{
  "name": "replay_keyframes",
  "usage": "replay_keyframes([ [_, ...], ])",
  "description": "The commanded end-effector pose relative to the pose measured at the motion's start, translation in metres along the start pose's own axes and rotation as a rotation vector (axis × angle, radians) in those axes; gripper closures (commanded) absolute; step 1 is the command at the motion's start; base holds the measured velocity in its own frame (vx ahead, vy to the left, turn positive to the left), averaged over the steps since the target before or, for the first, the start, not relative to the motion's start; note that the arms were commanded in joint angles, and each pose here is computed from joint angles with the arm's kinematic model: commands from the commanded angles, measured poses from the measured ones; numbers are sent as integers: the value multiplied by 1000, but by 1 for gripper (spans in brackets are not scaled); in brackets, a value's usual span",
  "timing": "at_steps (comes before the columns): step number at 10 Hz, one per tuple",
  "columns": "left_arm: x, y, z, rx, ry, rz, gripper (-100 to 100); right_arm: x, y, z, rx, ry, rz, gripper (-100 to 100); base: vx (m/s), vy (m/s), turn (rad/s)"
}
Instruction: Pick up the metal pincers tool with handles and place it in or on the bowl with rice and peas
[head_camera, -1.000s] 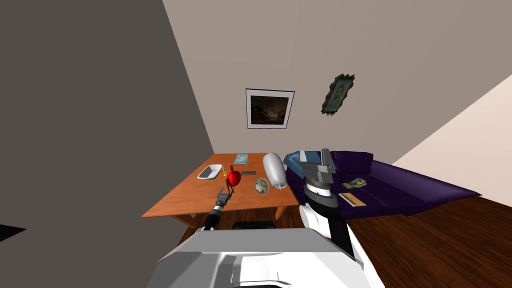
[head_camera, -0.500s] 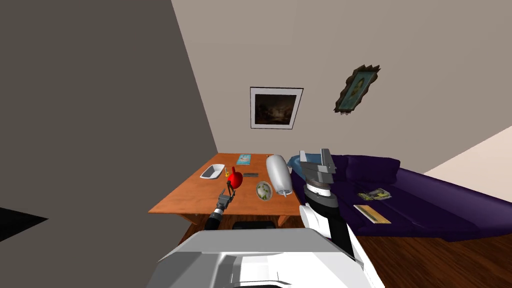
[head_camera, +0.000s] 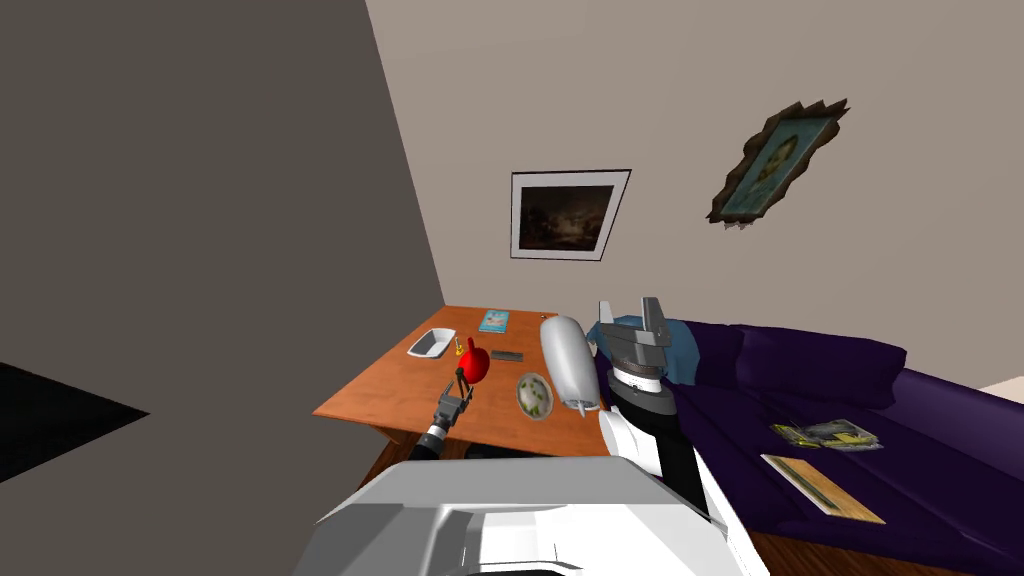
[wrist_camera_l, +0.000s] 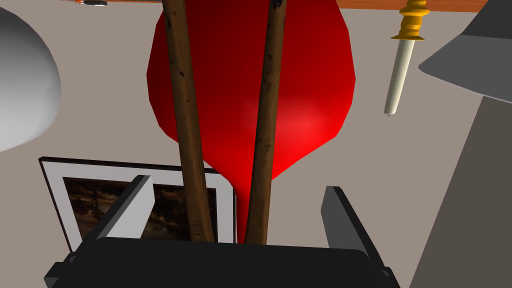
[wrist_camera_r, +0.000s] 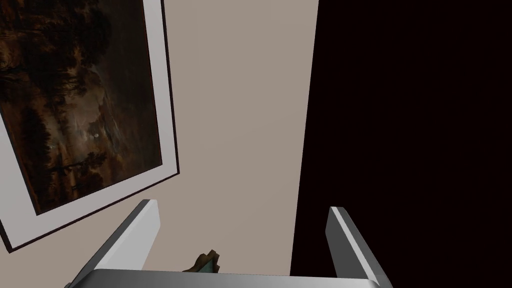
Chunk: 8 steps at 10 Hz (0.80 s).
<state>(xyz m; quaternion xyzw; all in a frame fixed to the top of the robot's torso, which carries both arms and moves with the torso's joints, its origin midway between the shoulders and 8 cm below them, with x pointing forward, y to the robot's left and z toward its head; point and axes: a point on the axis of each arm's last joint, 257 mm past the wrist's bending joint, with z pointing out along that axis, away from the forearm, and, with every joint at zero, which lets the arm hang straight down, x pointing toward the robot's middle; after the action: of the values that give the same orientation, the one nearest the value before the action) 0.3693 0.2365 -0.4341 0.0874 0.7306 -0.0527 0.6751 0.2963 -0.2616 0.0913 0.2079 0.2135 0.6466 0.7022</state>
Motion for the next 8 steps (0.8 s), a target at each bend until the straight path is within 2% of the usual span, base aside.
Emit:
replay_keyframes([
  [1,0,0,0,0,0,0,-100,0,0,0,0,0,0,0,63,-22,54],
  [2,0,-1,-1,2,0,-3,100,0,0,0,0,0,0,0,10,-5,-11],
  [6,-1,-1,0,3,-2,-4,100,0,0,0,0,0,0,0,0,0,0],
  [7,-1,-1,0,2,-1,-4,0,0,0,0,0,0,0,0,0,0,0],
  [8,1,3,4,-5,0,-1,100,0,0,0,0,0,0,0,-46,20,-187],
])
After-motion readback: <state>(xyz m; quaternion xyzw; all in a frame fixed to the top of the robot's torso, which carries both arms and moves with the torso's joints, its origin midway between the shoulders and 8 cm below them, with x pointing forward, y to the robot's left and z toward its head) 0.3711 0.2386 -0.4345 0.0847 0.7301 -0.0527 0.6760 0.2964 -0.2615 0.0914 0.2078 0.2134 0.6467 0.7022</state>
